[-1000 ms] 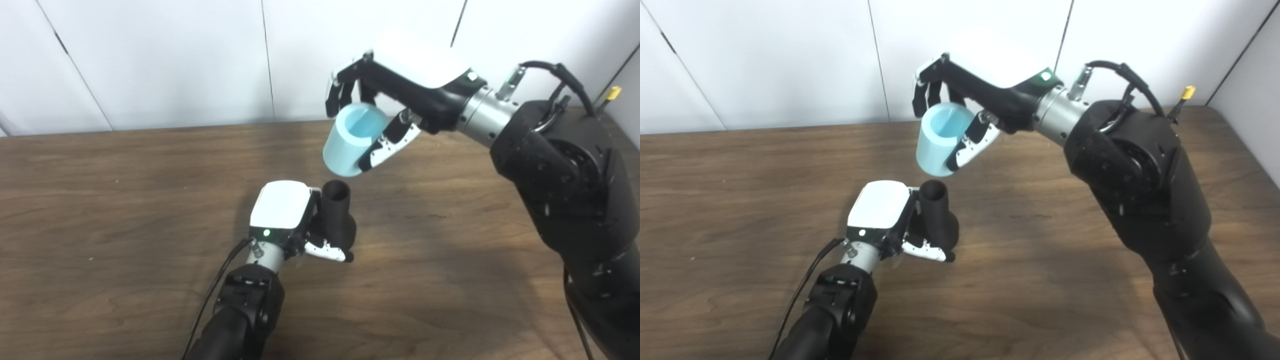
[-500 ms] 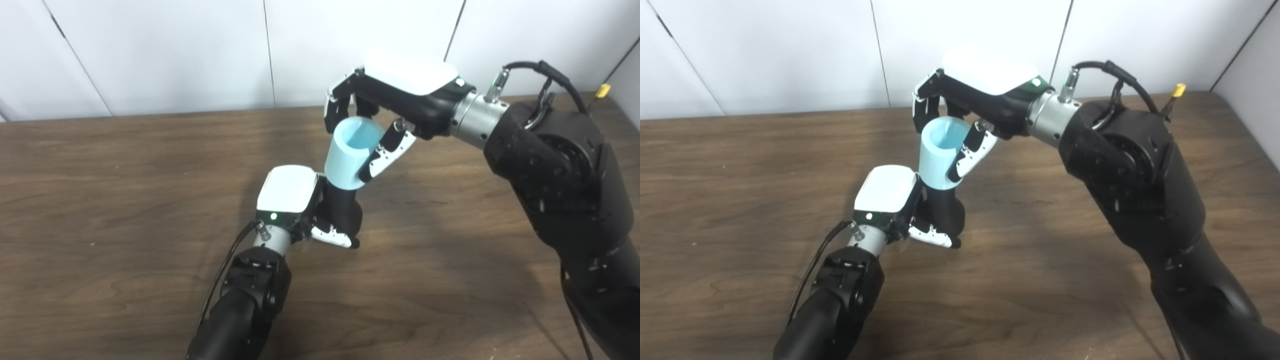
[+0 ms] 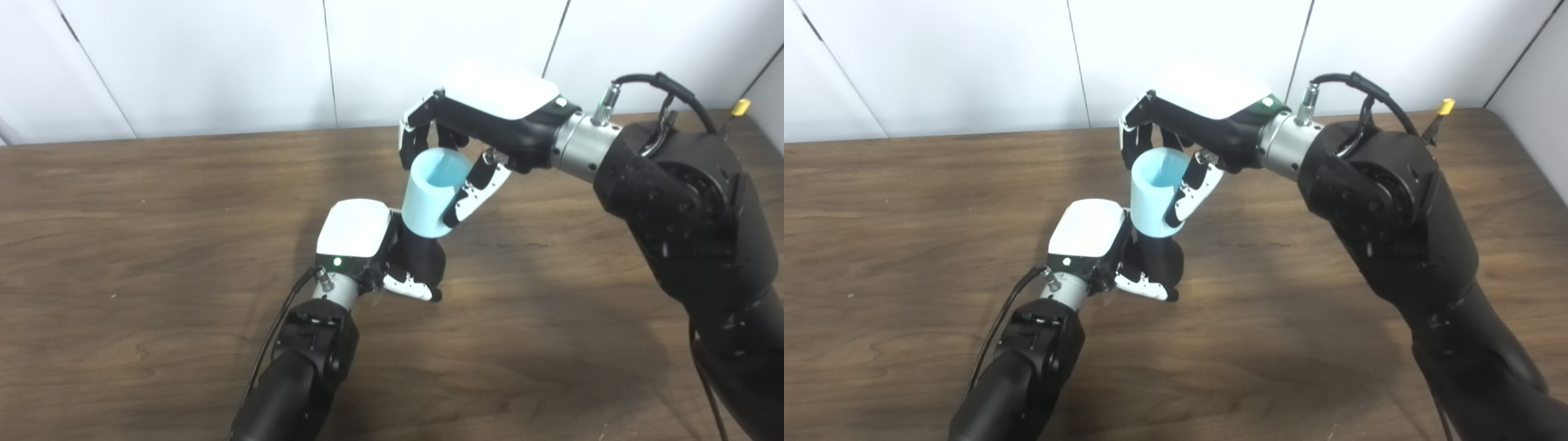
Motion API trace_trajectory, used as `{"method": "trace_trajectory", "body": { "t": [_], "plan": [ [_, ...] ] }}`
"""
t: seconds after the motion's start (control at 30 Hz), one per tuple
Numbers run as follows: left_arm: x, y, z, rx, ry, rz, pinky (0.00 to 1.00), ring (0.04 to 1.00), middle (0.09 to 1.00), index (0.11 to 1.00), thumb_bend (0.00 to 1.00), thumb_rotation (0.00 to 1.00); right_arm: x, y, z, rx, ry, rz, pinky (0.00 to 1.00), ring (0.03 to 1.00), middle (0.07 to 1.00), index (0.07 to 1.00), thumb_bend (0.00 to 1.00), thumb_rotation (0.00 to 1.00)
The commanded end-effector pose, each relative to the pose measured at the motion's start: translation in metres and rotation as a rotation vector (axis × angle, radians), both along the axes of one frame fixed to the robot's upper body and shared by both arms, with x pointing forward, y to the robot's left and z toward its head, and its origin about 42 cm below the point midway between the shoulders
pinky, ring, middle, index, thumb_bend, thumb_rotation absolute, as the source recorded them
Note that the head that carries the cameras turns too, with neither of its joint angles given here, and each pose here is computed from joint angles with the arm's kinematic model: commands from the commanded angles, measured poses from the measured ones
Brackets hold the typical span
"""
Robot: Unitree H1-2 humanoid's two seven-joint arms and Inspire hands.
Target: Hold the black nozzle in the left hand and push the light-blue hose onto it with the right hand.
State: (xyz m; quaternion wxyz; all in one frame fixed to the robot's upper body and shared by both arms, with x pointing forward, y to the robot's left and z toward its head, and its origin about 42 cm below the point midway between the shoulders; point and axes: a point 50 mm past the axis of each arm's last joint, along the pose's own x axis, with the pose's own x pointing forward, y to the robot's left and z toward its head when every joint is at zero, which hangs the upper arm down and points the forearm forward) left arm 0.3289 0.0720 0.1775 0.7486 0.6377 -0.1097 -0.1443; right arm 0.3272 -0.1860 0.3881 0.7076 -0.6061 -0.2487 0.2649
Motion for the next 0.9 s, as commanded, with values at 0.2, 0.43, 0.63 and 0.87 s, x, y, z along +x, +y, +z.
{"method": "trace_trajectory", "body": {
  "t": [0.2, 0.43, 0.63, 0.87],
  "plan": [
    [0.001, -0.008, 0.013, -0.019, -0.039, -0.015, 0.38, 0.489, 0.480, 0.484, 0.53, 0.00, 0.006, 0.000, 0.012, 0.016, -0.056, -0.005, 0.38, 0.371, 0.490, 0.501, 0.52, 0.00],
    [0.001, -0.008, 0.013, -0.020, -0.043, -0.022, 0.36, 0.480, 0.474, 0.484, 0.53, 0.00, 0.009, -0.001, 0.009, 0.005, -0.056, -0.017, 0.34, 0.365, 0.488, 0.504, 0.52, 0.00],
    [0.001, -0.008, 0.014, -0.014, -0.045, -0.024, 0.36, 0.479, 0.474, 0.484, 0.53, 0.00, 0.012, 0.000, 0.007, -0.006, -0.055, -0.027, 0.35, 0.374, 0.496, 0.500, 0.52, 0.00],
    [0.000, -0.010, 0.015, 0.000, -0.046, -0.019, 0.38, 0.500, 0.494, 0.480, 0.52, 0.00, 0.015, 0.000, 0.004, -0.005, -0.058, -0.026, 0.38, 0.388, 0.513, 0.489, 0.52, 0.00]
  ]
}}
